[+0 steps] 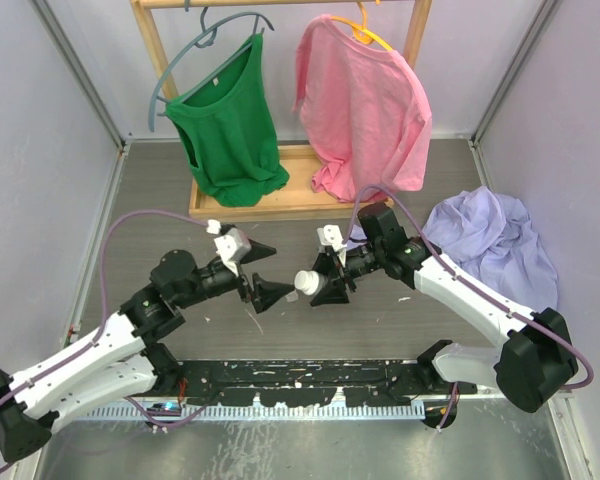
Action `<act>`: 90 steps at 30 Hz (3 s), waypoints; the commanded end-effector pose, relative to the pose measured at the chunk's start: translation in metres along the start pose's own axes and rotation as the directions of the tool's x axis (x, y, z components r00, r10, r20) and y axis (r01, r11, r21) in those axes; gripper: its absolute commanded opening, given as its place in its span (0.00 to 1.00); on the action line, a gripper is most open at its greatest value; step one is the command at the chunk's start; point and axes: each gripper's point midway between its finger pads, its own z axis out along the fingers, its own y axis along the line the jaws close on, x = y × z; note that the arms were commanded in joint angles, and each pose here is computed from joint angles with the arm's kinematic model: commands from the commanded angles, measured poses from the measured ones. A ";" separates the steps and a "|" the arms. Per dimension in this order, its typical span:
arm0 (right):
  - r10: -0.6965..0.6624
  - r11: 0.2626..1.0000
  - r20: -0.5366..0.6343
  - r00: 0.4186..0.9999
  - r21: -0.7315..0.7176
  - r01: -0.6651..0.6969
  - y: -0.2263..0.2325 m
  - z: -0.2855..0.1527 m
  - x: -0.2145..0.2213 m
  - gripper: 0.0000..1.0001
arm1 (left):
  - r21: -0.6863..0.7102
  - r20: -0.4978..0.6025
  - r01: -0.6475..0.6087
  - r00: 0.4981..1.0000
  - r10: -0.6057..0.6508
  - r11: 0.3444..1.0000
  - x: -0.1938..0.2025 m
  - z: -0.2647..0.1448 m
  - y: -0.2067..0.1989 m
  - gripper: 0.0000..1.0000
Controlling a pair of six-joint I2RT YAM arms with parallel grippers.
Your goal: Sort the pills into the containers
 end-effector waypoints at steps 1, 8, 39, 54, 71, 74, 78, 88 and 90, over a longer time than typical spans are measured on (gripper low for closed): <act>-0.089 0.996 0.051 0.995 -0.006 0.090 -0.002 -0.001 -0.027 0.01 | -0.038 0.175 0.325 0.933 -0.314 0.945 -0.042 -0.012 -0.002 0.98; -0.088 0.996 0.050 0.995 -0.005 0.088 -0.003 -0.001 -0.026 0.01 | 0.004 0.346 0.765 0.603 -0.718 0.644 -0.042 -0.016 0.010 0.92; -0.094 0.996 0.051 0.994 -0.003 0.094 -0.002 -0.002 -0.028 0.01 | -0.292 0.203 0.792 0.599 -0.774 0.537 -0.004 0.031 -0.012 0.67; -0.091 0.996 0.050 0.995 -0.004 0.091 -0.002 -0.001 -0.027 0.01 | -0.343 0.126 0.757 0.624 -0.771 0.557 -0.003 0.037 -0.027 0.55; -0.094 0.995 0.055 0.994 -0.007 0.095 0.000 -0.002 -0.029 0.01 | 0.177 -0.104 0.082 0.992 -0.064 0.981 0.011 0.029 -0.078 0.00; -0.093 0.996 0.054 0.994 -0.007 0.094 -0.001 -0.002 -0.028 0.01 | 0.175 -0.146 0.020 0.989 0.005 0.984 0.021 0.024 -0.068 0.00; -0.093 0.996 0.053 0.994 -0.006 0.093 -0.001 -0.002 -0.028 0.01 | 0.084 -0.059 0.013 0.998 -0.008 0.996 0.005 0.018 -0.050 0.53; -0.080 0.997 0.048 0.996 -0.012 0.081 -0.003 0.000 -0.024 0.01 | -0.134 0.226 0.467 0.873 -0.432 0.874 -0.055 -0.009 -0.019 0.98; -0.080 0.997 0.048 0.996 -0.012 0.080 -0.003 0.000 -0.024 0.01 | -0.150 0.236 0.539 0.834 -0.499 0.829 -0.060 -0.006 -0.017 0.98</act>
